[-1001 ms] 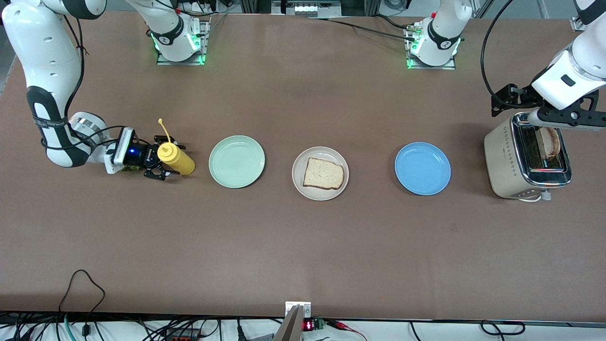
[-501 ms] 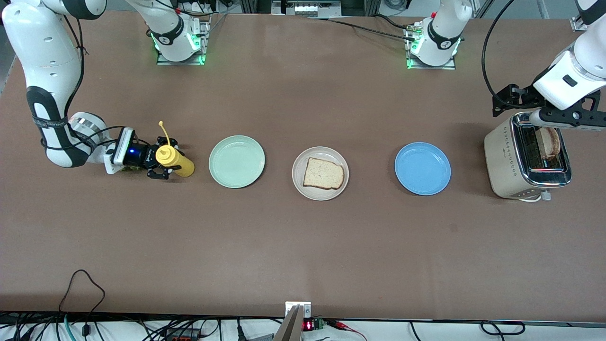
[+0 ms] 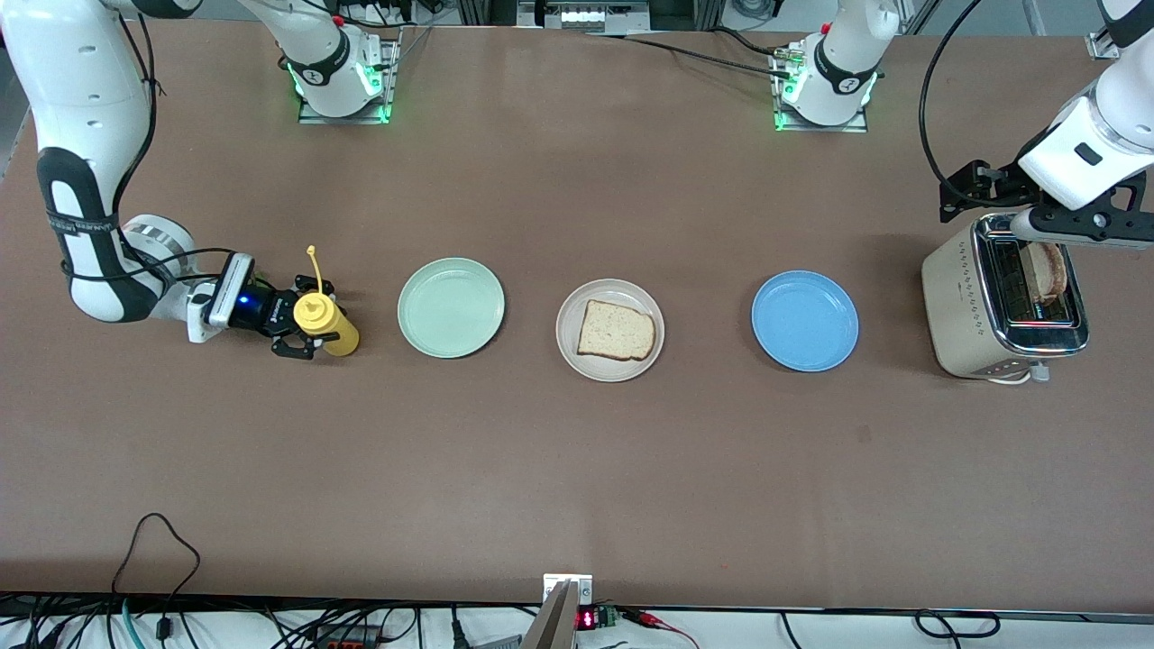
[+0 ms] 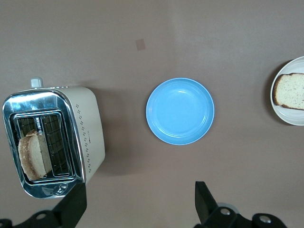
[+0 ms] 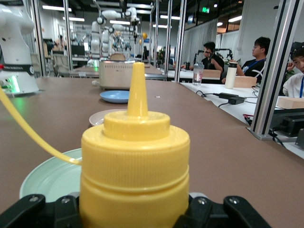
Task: Make sandwich in beige plate with both arms
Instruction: 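Lift the mustard bottle with the right gripper over the beige plate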
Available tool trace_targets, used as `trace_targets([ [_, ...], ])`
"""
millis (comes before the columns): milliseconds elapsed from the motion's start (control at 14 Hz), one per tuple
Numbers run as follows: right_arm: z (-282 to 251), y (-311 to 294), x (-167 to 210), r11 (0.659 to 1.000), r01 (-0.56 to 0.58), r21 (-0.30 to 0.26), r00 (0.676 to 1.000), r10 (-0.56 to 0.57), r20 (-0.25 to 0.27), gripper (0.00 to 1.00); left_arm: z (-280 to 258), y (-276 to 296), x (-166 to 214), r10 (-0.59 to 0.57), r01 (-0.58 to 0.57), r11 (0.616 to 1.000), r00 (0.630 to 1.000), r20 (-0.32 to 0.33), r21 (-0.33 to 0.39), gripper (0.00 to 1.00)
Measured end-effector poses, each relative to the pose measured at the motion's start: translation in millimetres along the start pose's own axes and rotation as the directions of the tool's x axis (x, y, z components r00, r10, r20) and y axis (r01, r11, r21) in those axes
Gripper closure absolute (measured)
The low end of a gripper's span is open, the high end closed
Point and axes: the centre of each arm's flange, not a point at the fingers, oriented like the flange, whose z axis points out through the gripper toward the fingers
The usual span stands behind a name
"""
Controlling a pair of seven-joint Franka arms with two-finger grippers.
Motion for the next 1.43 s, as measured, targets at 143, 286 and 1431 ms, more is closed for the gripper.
trace_targets([
  [143,11.2,10.8,20.7,1.000,0.019,-0.009,0.998,-0.018,0.067,0.53,0.0,-0.1,0.0,0.000,0.000,1.000,1.000,0.000,0.000,0.00],
  [286,25.2,18.3,37.2,0.999,0.032,-0.019,0.991,-0.029,0.130,0.53,0.0,-0.1,0.0,0.000,0.000,1.000,1.000,0.000,0.000,0.00],
  [1431,209.7,-8.5,143.6,0.982,0.164,-0.093,0.881,-0.104,0.462,0.54,0.8,0.2,-0.9,0.000,0.000,1.000,1.000,0.009,0.000,0.00],
])
